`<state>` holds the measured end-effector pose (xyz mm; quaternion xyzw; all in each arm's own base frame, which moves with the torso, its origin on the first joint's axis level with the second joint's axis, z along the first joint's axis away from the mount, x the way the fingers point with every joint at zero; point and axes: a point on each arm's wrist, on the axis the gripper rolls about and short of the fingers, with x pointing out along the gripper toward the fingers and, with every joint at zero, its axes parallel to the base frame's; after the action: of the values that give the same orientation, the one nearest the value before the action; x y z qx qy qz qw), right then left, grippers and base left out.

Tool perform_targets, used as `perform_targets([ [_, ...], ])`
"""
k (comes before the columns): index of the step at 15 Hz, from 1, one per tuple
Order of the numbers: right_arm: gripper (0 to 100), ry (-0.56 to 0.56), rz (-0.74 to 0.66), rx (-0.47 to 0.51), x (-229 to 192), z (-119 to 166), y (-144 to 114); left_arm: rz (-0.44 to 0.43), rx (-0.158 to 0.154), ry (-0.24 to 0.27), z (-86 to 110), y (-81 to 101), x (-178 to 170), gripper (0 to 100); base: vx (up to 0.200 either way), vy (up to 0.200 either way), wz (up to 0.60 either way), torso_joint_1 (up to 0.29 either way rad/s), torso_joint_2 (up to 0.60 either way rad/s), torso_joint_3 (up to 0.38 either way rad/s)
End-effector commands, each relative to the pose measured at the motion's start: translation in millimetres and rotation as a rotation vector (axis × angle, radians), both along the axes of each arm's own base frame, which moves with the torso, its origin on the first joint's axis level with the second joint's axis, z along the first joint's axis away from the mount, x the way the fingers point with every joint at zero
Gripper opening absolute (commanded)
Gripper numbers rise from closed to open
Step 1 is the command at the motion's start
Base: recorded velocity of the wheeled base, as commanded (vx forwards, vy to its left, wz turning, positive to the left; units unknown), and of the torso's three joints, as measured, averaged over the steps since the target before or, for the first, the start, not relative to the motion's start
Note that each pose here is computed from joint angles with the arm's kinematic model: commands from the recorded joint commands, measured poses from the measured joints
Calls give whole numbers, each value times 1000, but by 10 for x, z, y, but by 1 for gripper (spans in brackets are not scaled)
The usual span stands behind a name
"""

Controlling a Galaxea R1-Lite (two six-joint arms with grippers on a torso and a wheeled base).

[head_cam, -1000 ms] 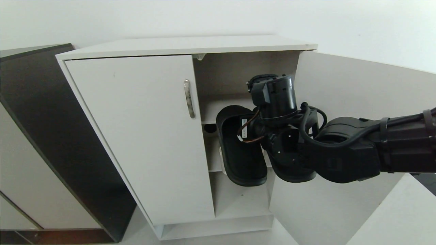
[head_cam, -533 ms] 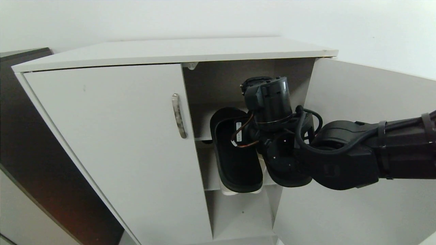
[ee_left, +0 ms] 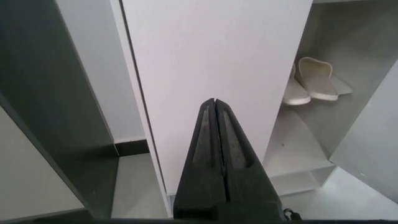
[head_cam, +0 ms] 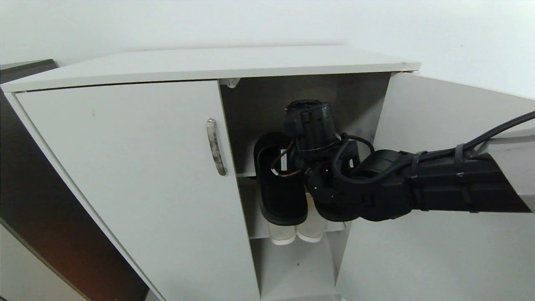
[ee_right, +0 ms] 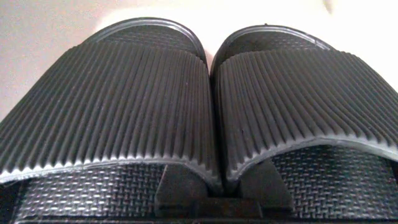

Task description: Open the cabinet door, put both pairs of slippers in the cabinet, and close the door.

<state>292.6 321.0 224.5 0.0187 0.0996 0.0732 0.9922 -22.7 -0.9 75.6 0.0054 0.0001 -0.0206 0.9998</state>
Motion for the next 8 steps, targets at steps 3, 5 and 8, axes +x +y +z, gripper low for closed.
perform_targets([
  [3,0,20,-26,-25,243,-83,72,1,0,0,0,0,0,0,0,0,0,0,0,0],
  [5,0,20,-26,-24,243,-83,72,0,0,0,0,0,0,0,100,0,0,1,4,-4],
  [8,0,20,-27,-25,233,-60,61,0,0,0,0,0,0,0,133,0,0,-5,2,3],
])
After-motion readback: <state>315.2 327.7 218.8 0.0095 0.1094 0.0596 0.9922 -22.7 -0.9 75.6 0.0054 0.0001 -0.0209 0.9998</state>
